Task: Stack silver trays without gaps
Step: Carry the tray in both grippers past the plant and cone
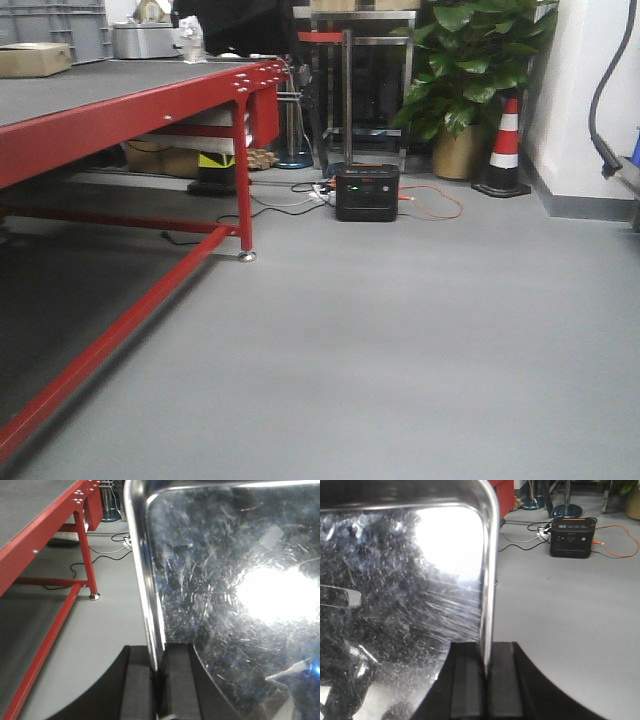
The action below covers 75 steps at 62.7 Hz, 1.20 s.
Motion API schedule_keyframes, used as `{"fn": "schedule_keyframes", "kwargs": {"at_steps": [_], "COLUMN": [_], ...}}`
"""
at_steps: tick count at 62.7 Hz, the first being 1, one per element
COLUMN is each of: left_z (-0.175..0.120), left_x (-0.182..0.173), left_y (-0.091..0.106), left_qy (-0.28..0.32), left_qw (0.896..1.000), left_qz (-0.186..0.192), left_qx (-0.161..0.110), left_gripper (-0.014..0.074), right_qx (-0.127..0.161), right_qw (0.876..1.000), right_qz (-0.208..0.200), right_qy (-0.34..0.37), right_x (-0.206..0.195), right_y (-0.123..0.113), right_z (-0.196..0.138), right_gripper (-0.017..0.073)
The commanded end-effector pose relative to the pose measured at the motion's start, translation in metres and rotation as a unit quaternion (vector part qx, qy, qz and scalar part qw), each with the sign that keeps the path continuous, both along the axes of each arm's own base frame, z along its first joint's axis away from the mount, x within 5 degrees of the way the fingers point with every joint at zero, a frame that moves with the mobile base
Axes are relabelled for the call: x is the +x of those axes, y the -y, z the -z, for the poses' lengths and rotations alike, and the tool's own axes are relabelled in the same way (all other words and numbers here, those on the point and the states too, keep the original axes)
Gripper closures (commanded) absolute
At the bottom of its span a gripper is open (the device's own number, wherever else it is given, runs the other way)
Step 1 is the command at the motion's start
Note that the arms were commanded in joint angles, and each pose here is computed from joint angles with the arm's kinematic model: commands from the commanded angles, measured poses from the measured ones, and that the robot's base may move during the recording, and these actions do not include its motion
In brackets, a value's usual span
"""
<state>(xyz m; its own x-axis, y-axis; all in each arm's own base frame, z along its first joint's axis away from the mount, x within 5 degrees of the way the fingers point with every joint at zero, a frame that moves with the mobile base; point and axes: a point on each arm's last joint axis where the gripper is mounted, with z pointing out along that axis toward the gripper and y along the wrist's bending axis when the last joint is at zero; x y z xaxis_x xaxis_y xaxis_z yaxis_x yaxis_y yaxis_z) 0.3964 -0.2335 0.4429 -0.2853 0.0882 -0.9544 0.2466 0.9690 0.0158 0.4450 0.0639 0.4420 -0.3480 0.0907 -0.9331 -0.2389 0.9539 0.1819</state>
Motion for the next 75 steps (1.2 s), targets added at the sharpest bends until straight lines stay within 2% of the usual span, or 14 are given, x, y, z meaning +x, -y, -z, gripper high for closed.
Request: {"fn": "schedule_keyframes", "kwargs": {"at_steps": [1, 75], "left_z": [-0.0135, -0.0138], "left_x": [-0.0088, -0.0087], "left_y": [0.0114, 0.0115], "left_qy": [0.040, 0.042], "left_qw": [0.998, 0.998], "left_qz": [0.036, 0.037], "left_qx": [-0.017, -0.017], "left_gripper": [0.0612, 0.0612], "right_qx": [0.026, 0.027], "right_qw": [0.999, 0.999], "right_qz": [-0.014, -0.013], "right_qy": [0.036, 0.038], "right_x": [-0.0076, -0.0075], "right_y": [-0.0097, -0.0096], "right_z": [-0.0174, -0.0178], "right_gripper": [0.0638, 0.0638]}}
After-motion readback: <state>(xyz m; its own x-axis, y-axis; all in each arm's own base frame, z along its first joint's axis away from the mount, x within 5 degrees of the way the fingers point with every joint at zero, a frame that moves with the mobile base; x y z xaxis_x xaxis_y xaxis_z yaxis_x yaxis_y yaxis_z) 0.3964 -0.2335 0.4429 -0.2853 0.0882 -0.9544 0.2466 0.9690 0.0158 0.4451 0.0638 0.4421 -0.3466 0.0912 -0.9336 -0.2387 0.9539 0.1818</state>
